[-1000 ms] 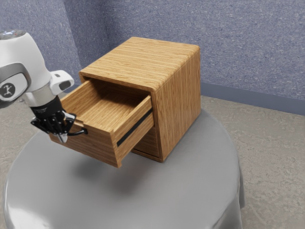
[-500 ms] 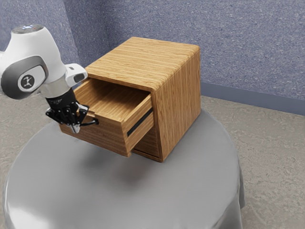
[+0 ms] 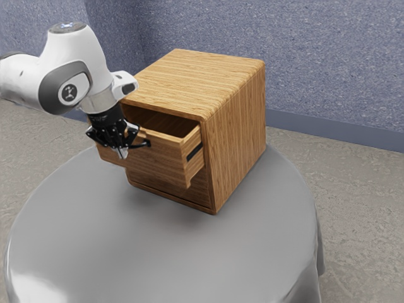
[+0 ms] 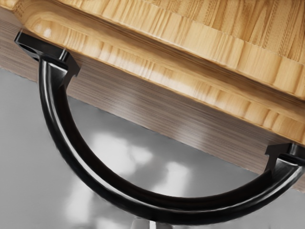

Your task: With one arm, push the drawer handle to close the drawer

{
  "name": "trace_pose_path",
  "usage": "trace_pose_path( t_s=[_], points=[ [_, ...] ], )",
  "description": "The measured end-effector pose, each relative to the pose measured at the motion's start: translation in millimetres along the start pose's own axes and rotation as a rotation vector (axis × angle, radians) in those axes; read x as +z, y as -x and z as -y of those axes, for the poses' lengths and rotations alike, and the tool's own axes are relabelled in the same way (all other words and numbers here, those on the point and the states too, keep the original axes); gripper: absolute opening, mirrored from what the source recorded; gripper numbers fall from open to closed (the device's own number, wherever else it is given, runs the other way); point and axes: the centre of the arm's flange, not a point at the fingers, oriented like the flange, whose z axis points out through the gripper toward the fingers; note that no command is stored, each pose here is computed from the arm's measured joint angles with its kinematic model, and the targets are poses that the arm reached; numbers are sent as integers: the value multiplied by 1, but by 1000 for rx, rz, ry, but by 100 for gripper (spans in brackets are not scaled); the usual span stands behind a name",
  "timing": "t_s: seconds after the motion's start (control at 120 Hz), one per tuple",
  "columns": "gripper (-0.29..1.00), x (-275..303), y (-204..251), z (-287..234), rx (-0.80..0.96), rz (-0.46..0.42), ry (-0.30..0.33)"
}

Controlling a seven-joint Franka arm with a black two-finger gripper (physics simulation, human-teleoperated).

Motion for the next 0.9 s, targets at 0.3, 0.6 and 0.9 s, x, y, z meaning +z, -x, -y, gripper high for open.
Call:
trace_pose_path(
  t_s=[0.3,0.6,0.9],
  points=[
    [-7,5,-34,-14,29,-50,7],
    [-7,17,-61,-26,62,-89,15],
    [-5,-2,30,1,60,-73,39]
  ],
)
